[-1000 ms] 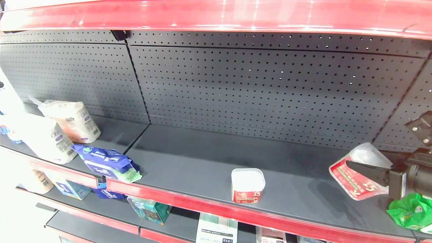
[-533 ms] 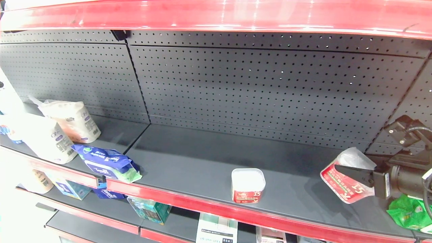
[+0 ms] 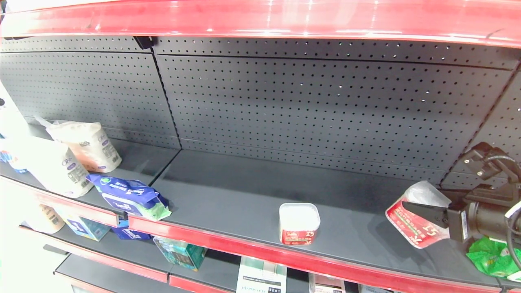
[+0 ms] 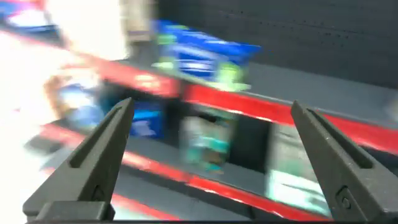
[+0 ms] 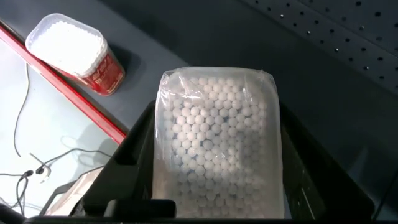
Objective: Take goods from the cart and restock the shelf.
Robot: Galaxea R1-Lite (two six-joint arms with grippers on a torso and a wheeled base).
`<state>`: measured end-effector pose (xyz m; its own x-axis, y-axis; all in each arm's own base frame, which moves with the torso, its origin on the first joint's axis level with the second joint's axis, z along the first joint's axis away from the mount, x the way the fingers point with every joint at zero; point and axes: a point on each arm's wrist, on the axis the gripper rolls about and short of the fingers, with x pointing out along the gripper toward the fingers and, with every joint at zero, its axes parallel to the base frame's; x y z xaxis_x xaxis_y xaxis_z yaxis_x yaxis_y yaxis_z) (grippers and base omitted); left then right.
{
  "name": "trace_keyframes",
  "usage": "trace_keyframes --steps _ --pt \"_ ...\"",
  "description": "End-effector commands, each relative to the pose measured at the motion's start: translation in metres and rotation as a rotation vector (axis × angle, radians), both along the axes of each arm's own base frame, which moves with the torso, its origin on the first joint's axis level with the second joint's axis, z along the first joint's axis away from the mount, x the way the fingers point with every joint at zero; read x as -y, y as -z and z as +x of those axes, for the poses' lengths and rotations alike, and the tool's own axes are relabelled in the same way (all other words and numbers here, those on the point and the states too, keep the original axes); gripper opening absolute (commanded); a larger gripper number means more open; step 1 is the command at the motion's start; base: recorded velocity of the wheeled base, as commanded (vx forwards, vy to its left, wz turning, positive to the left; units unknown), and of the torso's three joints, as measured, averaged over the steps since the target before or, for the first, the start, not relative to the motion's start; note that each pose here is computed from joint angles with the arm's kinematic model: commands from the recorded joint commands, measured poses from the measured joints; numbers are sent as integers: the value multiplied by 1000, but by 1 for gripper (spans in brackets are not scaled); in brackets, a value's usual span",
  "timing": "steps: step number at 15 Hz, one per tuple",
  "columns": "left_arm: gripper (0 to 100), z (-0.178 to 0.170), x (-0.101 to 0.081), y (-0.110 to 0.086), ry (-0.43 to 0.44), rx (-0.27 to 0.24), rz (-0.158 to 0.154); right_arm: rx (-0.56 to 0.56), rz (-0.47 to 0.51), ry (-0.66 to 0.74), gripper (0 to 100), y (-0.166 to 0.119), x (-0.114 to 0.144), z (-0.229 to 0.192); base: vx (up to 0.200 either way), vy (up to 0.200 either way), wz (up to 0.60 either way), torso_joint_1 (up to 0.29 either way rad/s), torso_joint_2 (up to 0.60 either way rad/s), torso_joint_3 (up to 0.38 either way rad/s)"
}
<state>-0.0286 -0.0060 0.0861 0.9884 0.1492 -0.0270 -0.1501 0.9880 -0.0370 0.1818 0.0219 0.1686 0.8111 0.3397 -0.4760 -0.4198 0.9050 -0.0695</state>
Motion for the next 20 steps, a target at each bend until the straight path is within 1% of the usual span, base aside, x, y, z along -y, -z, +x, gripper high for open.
trace_keyframes --steps 1,2,3,4,5,6,7,14,17,20 --pt "100 1 0 2 -17 -6 14 1 0 1 0 0 0 -1 0 0 0 0 0 0" --pt "100 1 0 2 -17 -8 20 0 0 1 0 0 0 -1 0 0 0 0 0 0" --pt "100 1 -1 2 -44 -4 45 2 -1 0 0 0 0 -1 0 0 0 0 0 0" --pt "100 3 -3 6 -107 3 67 8 0 -1 0 -2 0 -1 0 0 0 0 0 0" --pt "100 4 -3 6 -112 27 69 11 0 0 0 -2 0 -1 0 0 0 0 0 0" --pt "100 4 -3 6 -75 30 63 12 2 3 0 -3 1 -1 0 0 0 0 0 0" --pt "100 6 -1 11 15 17 48 10 2 3 0 -2 1 -1 0 0 0 0 0 0" --pt "100 6 -1 11 15 16 46 -7 0 -5 0 0 -1 5 0 0 0 0 0 0" --pt "100 6 -1 11 15 16 46 -37 22 -66 0 4 -4 22 0 0 0 0 0 0" --pt "100 6 -1 11 15 16 46 -51 4 -121 0 7 -7 45 0 0 0 0 0 0"
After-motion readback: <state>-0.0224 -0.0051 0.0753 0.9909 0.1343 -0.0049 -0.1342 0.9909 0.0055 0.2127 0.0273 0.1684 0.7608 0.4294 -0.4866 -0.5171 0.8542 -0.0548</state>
